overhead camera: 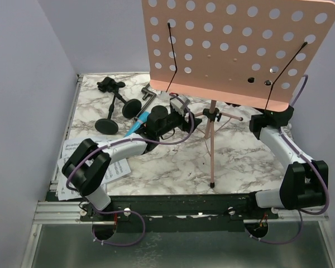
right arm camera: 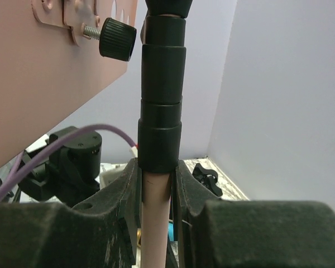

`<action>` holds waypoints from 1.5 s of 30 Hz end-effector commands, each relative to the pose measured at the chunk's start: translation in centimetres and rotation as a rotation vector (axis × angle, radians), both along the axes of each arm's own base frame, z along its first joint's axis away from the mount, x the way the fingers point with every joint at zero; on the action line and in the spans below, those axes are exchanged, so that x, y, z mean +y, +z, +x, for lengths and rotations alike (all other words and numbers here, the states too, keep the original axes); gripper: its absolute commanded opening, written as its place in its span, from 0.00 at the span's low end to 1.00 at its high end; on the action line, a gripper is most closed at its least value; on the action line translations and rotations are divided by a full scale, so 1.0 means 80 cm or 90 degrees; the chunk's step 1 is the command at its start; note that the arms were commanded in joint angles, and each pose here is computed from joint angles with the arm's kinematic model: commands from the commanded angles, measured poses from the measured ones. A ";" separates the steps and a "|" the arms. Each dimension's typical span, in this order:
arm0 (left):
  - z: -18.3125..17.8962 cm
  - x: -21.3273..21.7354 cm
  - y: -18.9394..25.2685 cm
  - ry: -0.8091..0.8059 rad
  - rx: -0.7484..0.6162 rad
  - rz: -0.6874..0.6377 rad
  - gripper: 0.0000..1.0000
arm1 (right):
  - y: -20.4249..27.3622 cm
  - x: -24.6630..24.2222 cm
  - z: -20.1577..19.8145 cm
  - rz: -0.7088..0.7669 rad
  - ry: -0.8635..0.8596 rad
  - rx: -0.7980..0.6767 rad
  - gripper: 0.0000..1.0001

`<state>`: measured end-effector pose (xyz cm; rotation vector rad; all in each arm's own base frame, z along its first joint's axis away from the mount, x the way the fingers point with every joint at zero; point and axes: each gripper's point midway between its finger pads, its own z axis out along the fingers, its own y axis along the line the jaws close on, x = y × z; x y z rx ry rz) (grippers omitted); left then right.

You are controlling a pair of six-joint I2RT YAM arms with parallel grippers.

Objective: Set up the instrument practice props

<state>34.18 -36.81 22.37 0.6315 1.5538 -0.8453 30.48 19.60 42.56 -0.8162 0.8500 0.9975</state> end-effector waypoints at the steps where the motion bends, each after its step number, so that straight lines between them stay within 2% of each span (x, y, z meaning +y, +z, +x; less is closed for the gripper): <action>1: 0.008 -0.020 0.006 -0.043 -0.092 0.022 0.71 | 0.080 -0.012 -0.028 0.058 -0.032 -0.185 0.00; 10: 0.064 0.012 -0.091 0.086 -0.111 0.167 0.36 | 0.124 -0.022 -0.036 0.125 -0.036 -0.213 0.00; 14: 0.072 0.036 -0.124 0.109 -0.098 0.203 0.29 | 0.146 -0.030 -0.038 0.159 -0.049 -0.223 0.00; 19: 0.069 0.058 -0.132 0.118 -0.082 0.213 0.28 | 0.154 -0.046 -0.028 0.218 -0.089 -0.194 0.00; 21: 0.064 0.057 -0.117 0.115 -0.069 0.196 0.30 | 0.144 -0.052 -0.020 0.236 -0.108 -0.176 0.00; 22: 0.060 0.055 -0.105 0.112 -0.059 0.178 0.34 | 0.139 -0.053 -0.016 0.238 -0.116 -0.169 0.00; 26: 0.038 0.040 -0.055 0.071 0.001 0.102 0.62 | 0.119 -0.055 0.001 0.237 -0.135 -0.142 0.01; 27: 0.033 0.036 -0.038 0.063 0.013 0.078 0.75 | 0.115 -0.053 0.004 0.232 -0.135 -0.140 0.00; 28: 0.028 0.033 -0.026 0.054 0.033 0.061 0.83 | 0.111 -0.053 0.008 0.228 -0.137 -0.135 0.01; 30: 0.015 0.027 0.008 0.030 0.053 0.015 0.91 | 0.103 -0.052 0.014 0.221 -0.142 -0.128 0.01; 33: -0.006 0.022 0.059 -0.001 0.082 -0.064 0.92 | 0.095 -0.054 0.020 0.218 -0.157 -0.120 0.01; 37: -0.012 0.010 0.108 -0.007 0.124 -0.156 0.92 | 0.092 -0.059 0.025 0.225 -0.181 -0.109 0.01; 41: -0.010 -0.027 0.135 -0.016 0.086 -0.174 0.92 | 0.097 -0.065 0.029 0.238 -0.201 -0.096 0.01; 45: 0.014 -0.065 0.132 -0.008 0.055 -0.161 0.90 | 0.101 -0.068 0.033 0.246 -0.213 -0.087 0.01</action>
